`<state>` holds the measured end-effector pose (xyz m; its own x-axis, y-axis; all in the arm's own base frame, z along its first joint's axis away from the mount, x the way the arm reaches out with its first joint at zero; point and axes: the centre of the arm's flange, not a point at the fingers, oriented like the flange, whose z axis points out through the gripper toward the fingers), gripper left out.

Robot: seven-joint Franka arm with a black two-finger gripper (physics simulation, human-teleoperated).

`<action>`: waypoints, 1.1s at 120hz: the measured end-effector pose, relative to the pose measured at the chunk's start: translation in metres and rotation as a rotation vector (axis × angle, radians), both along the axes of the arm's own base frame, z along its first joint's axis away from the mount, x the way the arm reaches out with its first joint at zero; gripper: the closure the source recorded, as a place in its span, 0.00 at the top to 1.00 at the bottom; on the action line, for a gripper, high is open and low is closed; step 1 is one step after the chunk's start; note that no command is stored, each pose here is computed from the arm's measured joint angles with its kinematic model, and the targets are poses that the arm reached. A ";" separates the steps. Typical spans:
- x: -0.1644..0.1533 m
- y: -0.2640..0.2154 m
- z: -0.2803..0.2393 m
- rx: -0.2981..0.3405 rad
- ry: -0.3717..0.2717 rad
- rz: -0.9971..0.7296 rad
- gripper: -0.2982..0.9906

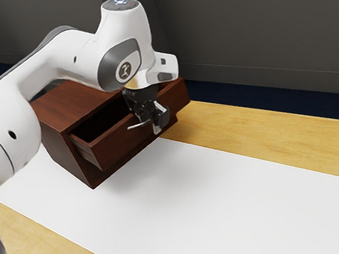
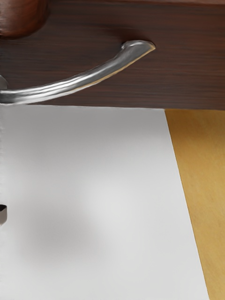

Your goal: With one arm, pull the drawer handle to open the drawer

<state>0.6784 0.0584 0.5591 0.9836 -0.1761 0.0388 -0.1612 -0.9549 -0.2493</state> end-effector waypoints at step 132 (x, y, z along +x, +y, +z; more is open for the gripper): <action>-0.006 -0.043 0.008 -0.082 0.000 -0.029 0.55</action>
<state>0.6728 0.0158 0.5672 0.9782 -0.2003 0.0544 -0.1886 -0.9671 -0.1708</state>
